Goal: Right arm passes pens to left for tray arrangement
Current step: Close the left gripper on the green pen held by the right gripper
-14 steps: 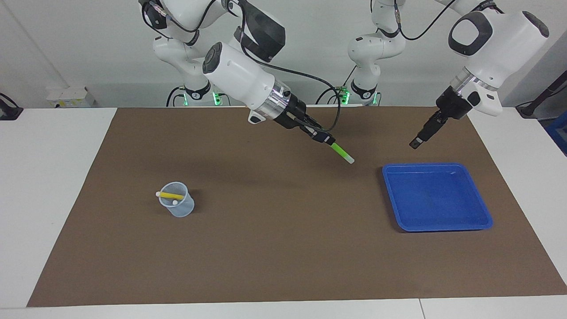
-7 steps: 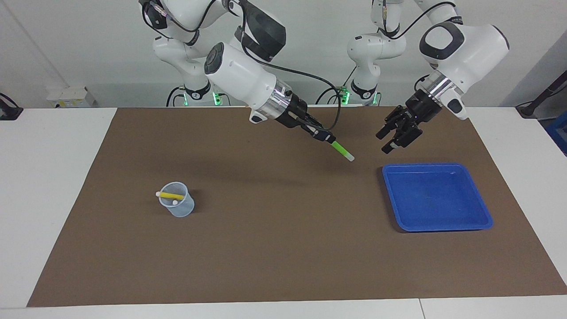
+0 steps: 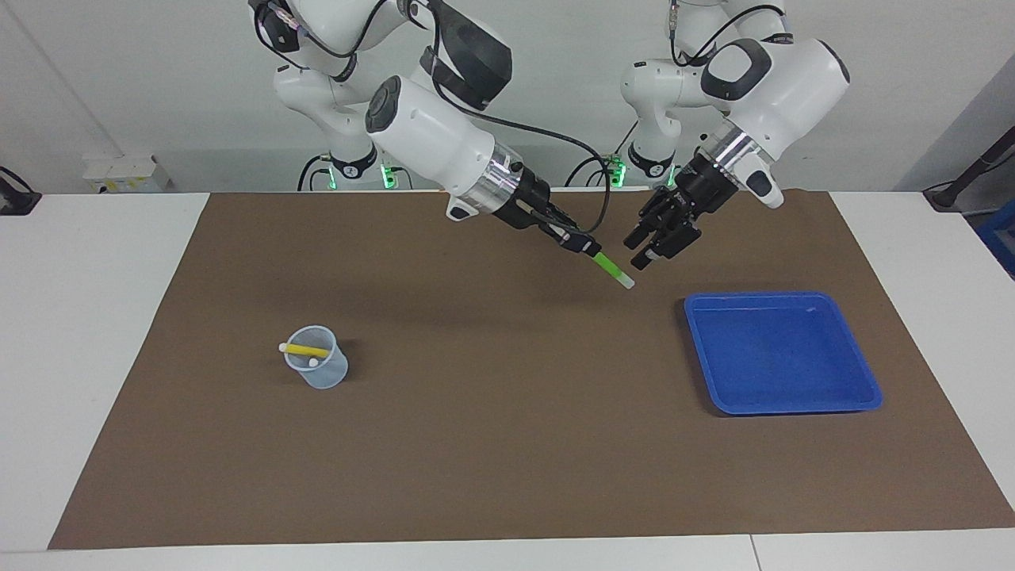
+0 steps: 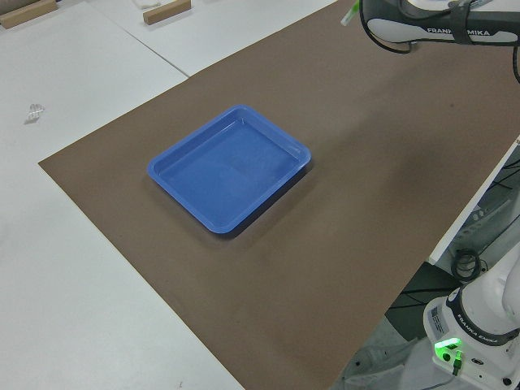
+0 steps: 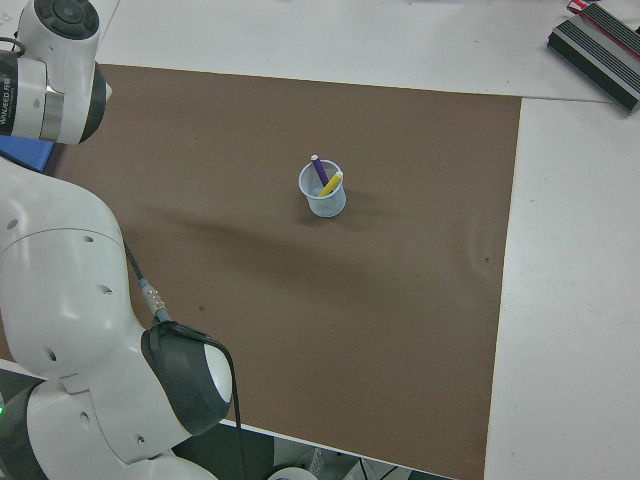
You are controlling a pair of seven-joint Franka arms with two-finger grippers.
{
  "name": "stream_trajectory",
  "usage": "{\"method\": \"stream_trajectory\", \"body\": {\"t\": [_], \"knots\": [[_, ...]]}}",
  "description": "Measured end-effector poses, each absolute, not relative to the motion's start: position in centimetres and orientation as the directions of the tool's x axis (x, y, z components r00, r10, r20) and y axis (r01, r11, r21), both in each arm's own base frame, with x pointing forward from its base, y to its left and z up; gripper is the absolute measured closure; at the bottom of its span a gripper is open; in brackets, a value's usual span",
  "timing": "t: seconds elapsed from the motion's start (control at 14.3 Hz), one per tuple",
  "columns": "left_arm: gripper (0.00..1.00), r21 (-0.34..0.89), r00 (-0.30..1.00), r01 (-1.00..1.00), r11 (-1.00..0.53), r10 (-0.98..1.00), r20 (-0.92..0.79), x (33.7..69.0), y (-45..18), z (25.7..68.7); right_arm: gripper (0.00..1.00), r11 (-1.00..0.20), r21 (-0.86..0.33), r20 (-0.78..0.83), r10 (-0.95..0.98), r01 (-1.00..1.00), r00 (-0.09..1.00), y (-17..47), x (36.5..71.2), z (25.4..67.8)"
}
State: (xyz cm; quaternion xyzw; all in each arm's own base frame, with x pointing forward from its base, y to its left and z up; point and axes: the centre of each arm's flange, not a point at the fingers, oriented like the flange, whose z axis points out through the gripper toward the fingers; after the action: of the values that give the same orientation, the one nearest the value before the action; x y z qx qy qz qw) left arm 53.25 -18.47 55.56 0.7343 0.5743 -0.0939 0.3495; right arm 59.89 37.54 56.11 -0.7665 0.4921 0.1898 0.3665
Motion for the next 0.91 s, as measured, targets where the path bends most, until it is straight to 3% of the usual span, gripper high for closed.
{"method": "stream_trajectory", "body": {"t": [0.42, 0.56, 0.63, 0.77, 0.91], "knots": [[0.48, 0.480, 0.293, 0.877, -0.015, 0.808, -0.511, 53.0, -20.0, 54.3, 0.83, -0.247, -0.375, -0.652, -0.615, -0.893, 0.444, 37.5, 59.9, 56.1], [0.35, 0.486, 0.287, 0.874, -0.006, 0.813, -0.506, 52.9, -20.0, 53.9, 0.83, -0.247, -0.375, -0.652, -0.615, -0.893, 0.444, 37.5, 59.9, 56.1], [0.35, 0.490, 0.283, 0.872, 0.000, 0.816, -0.504, 52.9, -19.9, 53.8, 0.83, -0.247, -0.375, -0.652, -0.615, -0.893, 0.444, 37.5, 59.9, 56.1], [0.40, 0.493, 0.280, 0.870, 0.005, 0.819, -0.502, 53.0, -19.8, 53.7, 0.83, -0.247, -0.375, -0.652, -0.615, -0.893, 0.444, 37.5, 59.9, 56.1], [0.63, 0.493, 0.282, 0.870, 0.002, 0.819, -0.501, 52.8, -20.0, 53.5, 0.83, -0.239, -0.380, -0.650, -0.618, -0.894, 0.442, 37.3, 60.1, 56.2]]}}
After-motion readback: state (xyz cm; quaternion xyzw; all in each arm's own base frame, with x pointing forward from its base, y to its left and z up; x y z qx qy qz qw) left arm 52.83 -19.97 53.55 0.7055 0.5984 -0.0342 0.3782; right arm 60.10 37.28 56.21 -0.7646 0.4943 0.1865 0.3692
